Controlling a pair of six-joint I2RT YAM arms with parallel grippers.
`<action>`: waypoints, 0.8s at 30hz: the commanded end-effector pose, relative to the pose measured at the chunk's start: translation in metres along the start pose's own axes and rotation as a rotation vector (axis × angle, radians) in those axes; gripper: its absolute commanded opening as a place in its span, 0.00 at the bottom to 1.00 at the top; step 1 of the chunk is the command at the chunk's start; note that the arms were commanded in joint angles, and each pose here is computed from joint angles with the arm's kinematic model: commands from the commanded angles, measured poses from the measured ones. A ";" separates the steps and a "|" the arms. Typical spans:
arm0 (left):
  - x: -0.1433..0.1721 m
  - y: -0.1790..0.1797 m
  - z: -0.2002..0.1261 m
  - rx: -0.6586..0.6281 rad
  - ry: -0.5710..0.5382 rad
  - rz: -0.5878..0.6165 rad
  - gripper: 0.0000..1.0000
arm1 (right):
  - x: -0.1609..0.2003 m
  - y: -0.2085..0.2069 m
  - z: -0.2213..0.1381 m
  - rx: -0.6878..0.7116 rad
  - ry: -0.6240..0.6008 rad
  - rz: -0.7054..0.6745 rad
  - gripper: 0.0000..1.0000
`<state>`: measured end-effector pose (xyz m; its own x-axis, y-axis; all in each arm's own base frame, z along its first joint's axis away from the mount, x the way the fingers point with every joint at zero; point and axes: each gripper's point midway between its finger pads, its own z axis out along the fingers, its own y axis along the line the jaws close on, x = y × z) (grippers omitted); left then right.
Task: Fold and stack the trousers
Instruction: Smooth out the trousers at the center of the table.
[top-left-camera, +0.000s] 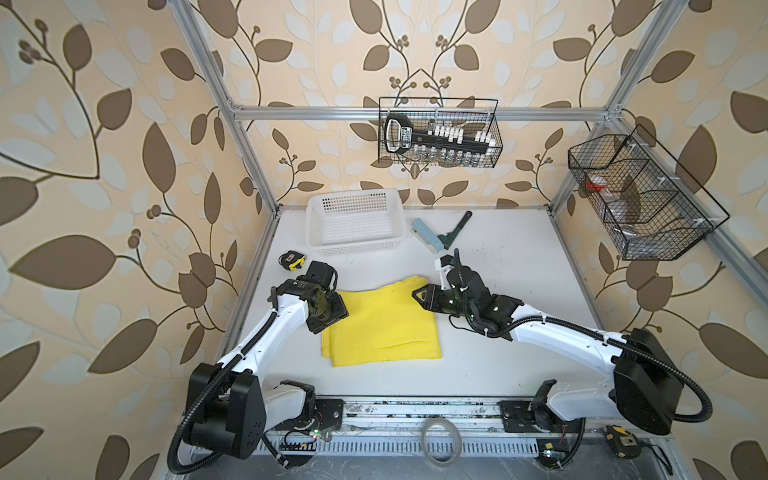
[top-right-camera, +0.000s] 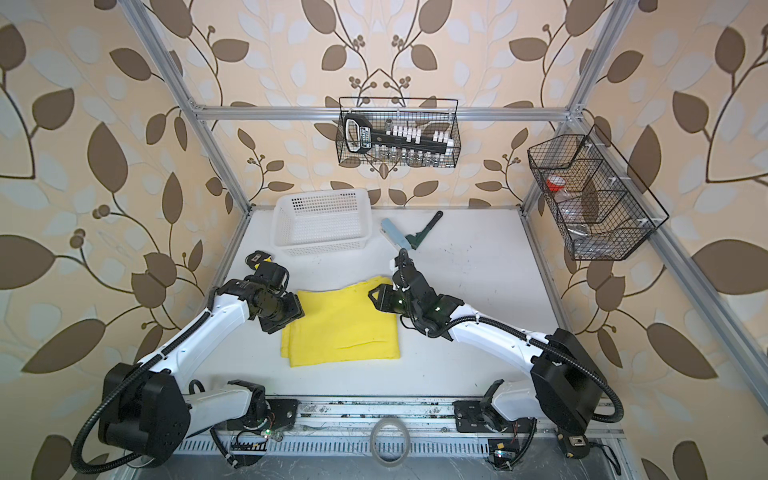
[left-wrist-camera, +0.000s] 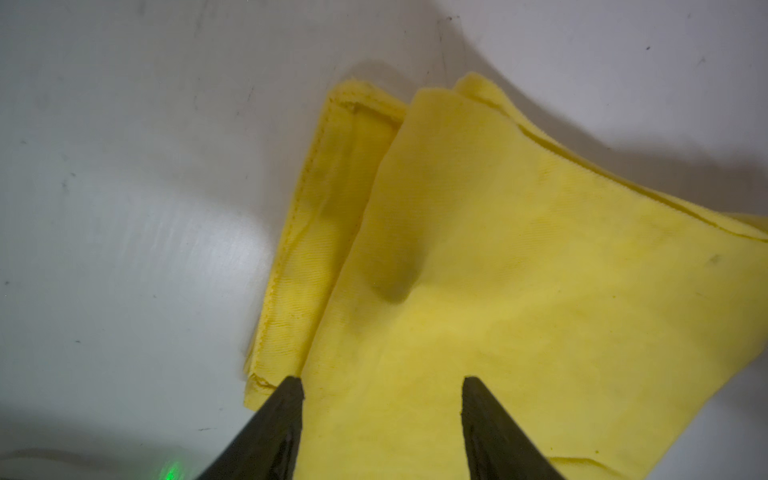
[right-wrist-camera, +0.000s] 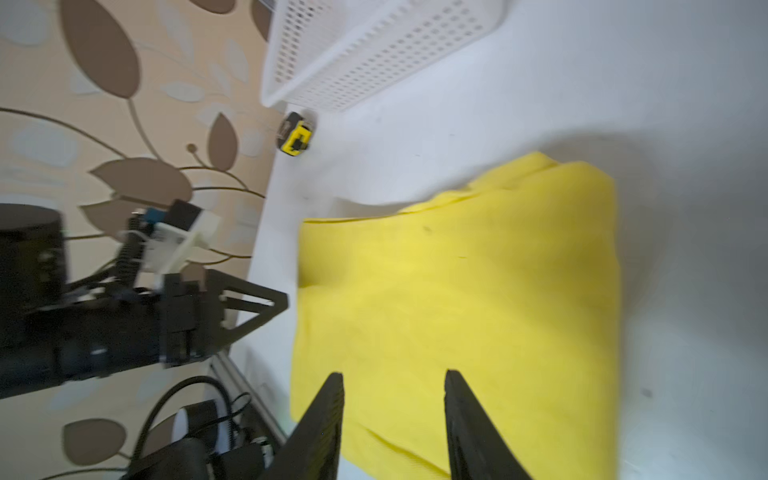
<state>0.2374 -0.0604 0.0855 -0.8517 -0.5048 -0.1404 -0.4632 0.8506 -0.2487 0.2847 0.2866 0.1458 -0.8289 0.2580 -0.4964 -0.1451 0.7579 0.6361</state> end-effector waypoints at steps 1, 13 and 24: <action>-0.011 -0.023 -0.006 0.070 -0.015 0.042 0.57 | 0.021 -0.032 0.015 0.065 0.062 -0.025 0.39; -0.036 -0.019 0.034 -0.079 0.006 0.078 0.51 | 0.097 -0.077 0.058 0.189 0.197 -0.054 0.38; -0.028 -0.010 0.066 -0.137 0.082 0.057 0.48 | 0.066 -0.149 0.029 0.503 0.180 -0.169 0.38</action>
<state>0.2779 -0.0627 0.0340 -0.8877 -0.4558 -0.0657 -0.4469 0.8871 -0.1157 0.2737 0.2680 0.0312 -0.8754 0.1092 -0.4708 -0.1121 0.9017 0.4176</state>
